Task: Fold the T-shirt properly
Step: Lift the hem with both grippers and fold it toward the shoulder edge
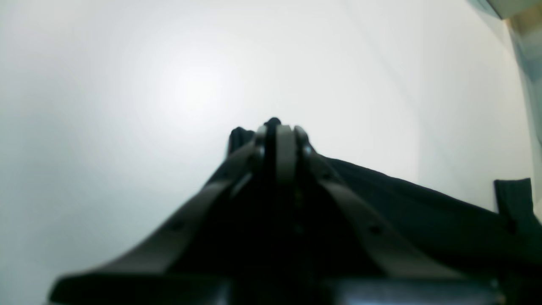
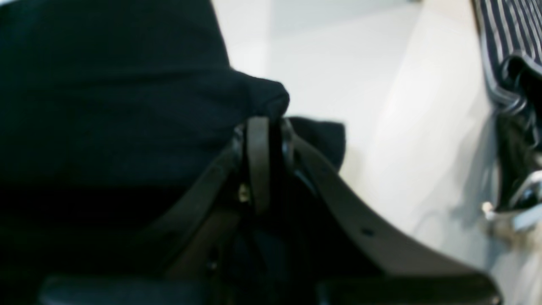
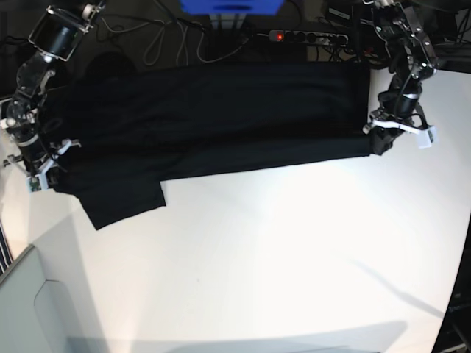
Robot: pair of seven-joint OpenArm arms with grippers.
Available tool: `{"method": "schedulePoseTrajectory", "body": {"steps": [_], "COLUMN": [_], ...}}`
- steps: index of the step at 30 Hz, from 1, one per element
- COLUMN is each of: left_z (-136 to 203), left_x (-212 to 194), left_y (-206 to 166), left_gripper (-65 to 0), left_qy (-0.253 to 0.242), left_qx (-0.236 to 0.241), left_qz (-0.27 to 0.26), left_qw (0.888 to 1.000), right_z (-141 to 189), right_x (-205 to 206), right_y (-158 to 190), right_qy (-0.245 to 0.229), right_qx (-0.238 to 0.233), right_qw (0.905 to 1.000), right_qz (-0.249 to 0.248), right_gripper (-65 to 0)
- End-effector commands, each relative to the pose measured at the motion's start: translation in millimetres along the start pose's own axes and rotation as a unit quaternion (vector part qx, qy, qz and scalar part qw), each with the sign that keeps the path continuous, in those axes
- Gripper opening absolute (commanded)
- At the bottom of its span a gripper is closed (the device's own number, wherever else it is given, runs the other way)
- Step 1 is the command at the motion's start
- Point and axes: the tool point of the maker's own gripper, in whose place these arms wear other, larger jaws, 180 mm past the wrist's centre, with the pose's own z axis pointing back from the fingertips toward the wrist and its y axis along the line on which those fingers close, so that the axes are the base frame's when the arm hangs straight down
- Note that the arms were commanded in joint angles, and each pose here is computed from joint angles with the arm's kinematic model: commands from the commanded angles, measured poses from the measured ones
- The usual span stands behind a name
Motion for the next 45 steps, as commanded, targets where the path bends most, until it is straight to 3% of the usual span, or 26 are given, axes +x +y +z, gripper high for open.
{"method": "schedulePoseTrajectory", "body": {"steps": [1,14,28,45], "left_z": [1.4,-1.1,10.4,5.3], "left_x": [8.4,-22.4,4.6,-39.8], "left_y": [-3.5,15.7,-6.8,27.8], "left_gripper": [-65.0,-65.0,-65.0,-65.0], "left_qy": [-0.014,0.021,-0.011,0.043], "left_qx": [-0.006,0.014,-0.007,0.028], "left_qz": [-0.006,0.025,-0.012,0.032], "left_qw": [1.000,0.999,1.000,0.998], "right_z": [4.6,8.0,17.3,18.2], "right_x": [13.7,-5.2,-7.8,-18.1], "right_y": [-5.4,2.3,-28.5,-20.9], "right_qy": [-0.023,-0.004,0.007,0.018], "right_qx": [0.002,0.008,-0.029,-0.021], "right_qw": [0.9996,0.9999,0.9996,0.9996], "right_qz": [0.014,0.008,-0.003,-0.003], "right_gripper": [-64.9,-64.9,-64.9,-64.9]}}
